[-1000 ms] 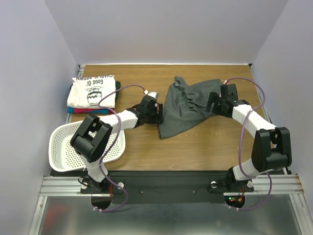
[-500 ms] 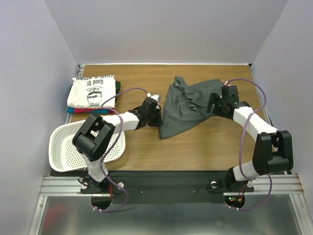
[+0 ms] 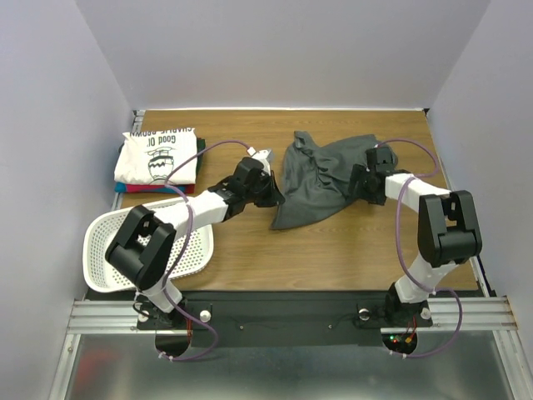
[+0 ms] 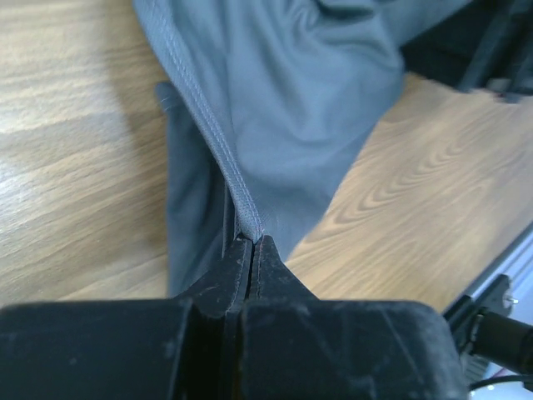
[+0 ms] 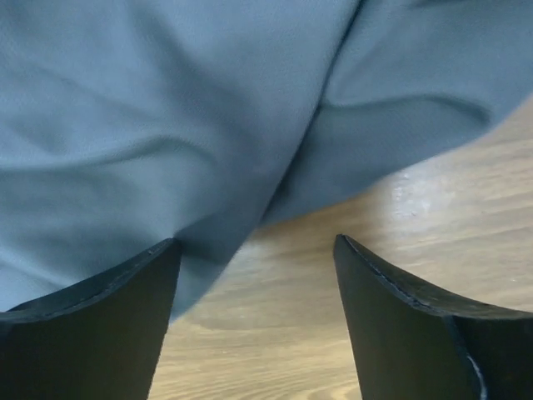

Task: Fold and stack the t-shirts
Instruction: Flatten the tshirt out

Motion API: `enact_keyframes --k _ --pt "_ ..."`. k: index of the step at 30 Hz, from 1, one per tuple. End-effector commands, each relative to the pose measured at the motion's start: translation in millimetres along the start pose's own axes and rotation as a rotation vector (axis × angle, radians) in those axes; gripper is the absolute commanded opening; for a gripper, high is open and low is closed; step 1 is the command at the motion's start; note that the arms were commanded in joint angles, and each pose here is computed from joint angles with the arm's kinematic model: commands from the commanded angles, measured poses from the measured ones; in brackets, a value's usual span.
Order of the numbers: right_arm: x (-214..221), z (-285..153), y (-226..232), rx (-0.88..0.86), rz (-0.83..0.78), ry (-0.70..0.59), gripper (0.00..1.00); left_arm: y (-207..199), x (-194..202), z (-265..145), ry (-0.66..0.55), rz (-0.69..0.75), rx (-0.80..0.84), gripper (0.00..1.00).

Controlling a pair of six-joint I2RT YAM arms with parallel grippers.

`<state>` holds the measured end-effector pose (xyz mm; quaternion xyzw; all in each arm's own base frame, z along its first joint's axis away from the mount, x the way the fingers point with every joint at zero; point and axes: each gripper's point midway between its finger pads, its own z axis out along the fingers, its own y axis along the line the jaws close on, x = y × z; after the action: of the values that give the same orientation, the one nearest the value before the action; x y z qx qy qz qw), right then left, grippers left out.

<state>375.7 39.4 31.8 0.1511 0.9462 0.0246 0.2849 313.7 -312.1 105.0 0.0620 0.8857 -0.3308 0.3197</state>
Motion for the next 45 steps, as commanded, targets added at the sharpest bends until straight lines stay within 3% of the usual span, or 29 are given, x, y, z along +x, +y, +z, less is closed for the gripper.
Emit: enact_keyframes --k 1,3,7,9,10,13,21,27,36,37,38,39,40,41,43,45 --pt "-36 7 12 -0.015 0.020 -0.101 0.78 -25 -18 -20 -0.066 0.013 0.077 0.00" --pt "-43 9 15 -0.018 0.022 -0.116 0.76 -29 -22 -26 -0.080 0.016 0.086 0.00" --pt "-46 17 15 -0.011 0.010 -0.114 0.58 -36 -33 -39 -0.111 0.027 0.097 0.00" --pt "-44 20 14 -0.008 0.001 -0.105 0.32 -43 -40 -49 -0.134 0.034 0.107 0.00" --pt "-42 21 13 -0.005 0.002 -0.103 0.12 -46 -44 -53 -0.146 0.037 0.113 0.00" --pt "-42 13 13 -0.010 -0.006 -0.113 0.00 -57 -54 -68 -0.177 0.048 0.140 0.00" --pt "-64 -55 8 -0.032 0.003 -0.251 0.00 -84 -87 -114 -0.269 0.075 0.190 0.00" --pt "-101 -99 12 -0.043 0.002 -0.370 0.00 -72 -108 -118 -0.319 0.074 0.146 0.00" --pt "-143 -27 35 -0.001 -0.014 -0.302 0.03 37 -202 -69 -0.470 -0.012 -0.053 0.01" --pt "-154 -29 44 -0.031 -0.010 -0.315 0.07 38 -219 -66 -0.502 -0.010 -0.061 0.12" --pt "-150 -21 49 -0.053 -0.008 -0.293 0.21 49 -212 -45 -0.448 -0.023 -0.063 0.38" --pt "-152 -22 49 -0.055 -0.005 -0.295 0.29 52 -212 -37 -0.433 -0.035 -0.069 0.51" --pt "-148 -23 52 -0.074 -0.005 -0.285 0.53 49 -208 -31 -0.407 -0.043 -0.046 0.62" --pt "-145 -24 51 -0.076 -0.004 -0.283 0.62 48 -201 -26 -0.394 -0.052 -0.038 0.77" --pt "-145 -40 47 -0.075 -0.006 -0.306 0.71 50 -169 -17 -0.359 -0.061 -0.057 0.87" --pt "-130 -43 38 -0.057 -0.021 -0.292 0.76 40 -156 -22 -0.371 -0.055 -0.036 0.89"
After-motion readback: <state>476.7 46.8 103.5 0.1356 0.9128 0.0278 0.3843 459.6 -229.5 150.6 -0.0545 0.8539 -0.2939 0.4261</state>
